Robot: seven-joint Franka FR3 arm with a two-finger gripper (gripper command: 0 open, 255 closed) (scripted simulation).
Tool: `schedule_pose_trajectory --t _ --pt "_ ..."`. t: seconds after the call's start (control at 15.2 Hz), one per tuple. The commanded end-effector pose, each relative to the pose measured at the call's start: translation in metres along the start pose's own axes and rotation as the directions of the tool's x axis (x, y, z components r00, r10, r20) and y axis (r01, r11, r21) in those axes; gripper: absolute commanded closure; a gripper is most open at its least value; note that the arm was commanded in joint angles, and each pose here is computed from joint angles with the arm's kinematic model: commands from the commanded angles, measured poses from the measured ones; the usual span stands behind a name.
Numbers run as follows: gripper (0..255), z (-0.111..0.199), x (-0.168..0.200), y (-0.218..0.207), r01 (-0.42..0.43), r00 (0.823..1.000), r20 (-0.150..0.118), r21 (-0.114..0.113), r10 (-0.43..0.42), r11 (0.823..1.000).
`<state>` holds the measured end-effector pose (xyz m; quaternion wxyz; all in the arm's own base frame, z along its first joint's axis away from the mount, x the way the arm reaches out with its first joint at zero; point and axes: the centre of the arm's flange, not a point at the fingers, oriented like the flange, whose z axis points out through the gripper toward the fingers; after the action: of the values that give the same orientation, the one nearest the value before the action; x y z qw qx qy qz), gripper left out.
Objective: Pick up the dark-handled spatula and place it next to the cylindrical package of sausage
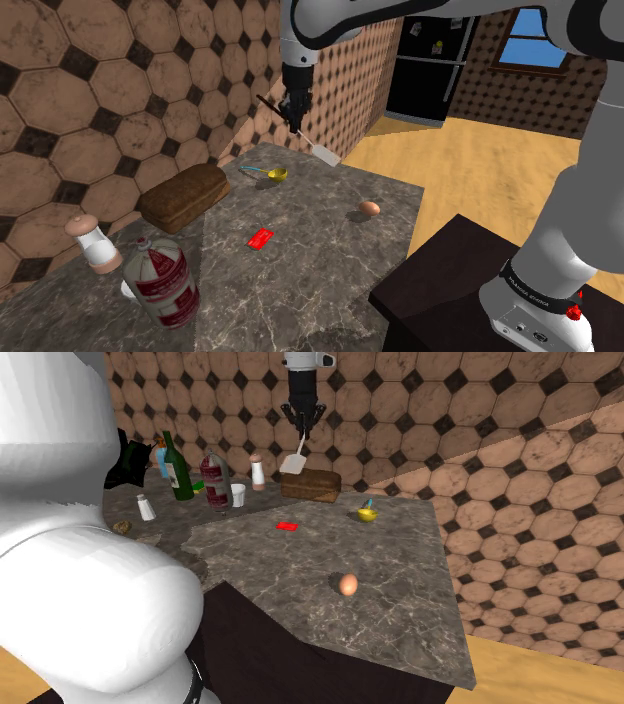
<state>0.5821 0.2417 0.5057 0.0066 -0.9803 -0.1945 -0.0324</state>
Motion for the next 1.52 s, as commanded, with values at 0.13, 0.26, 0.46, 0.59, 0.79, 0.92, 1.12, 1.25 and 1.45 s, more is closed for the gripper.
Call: schedule_pose_trajectory --t 0.13,0.26,0.46,0.59,0.79,0.92,1.12,1.25,1.45 --pt "255 0.0 -0.001 -0.053 -0.002 1.0 0.0 0.0 0.002 1.0" --pt "255 0.0 -0.002 -0.08 -0.002 1.0 0.0 0.0 0.002 1.0" --pt "255 -0.001 -0.003 -0.119 -0.002 1.0 0.0 0.0 0.002 1.0" --pt "255 -0.001 -0.005 -0.146 -0.002 1.0 0.0 0.0 0.002 1.0" --pt "255 -0.001 -0.007 -0.191 -0.002 1.0 0.0 0.0 0.002 1.0" --pt "255 0.01 -0.007 -0.191 -0.002 1.0 0.0 0.0 0.002 1.0" --pt "255 0.026 -0.008 -0.191 -0.002 1.0 0.0 0.0 0.002 1.0" --pt "255 0.036 -0.009 -0.191 -0.002 1.0 0.0 0.0 0.002 1.0" --pt "255 0.052 -0.01 -0.191 -0.002 1.0 0.0 0.0 0.002 1.0"
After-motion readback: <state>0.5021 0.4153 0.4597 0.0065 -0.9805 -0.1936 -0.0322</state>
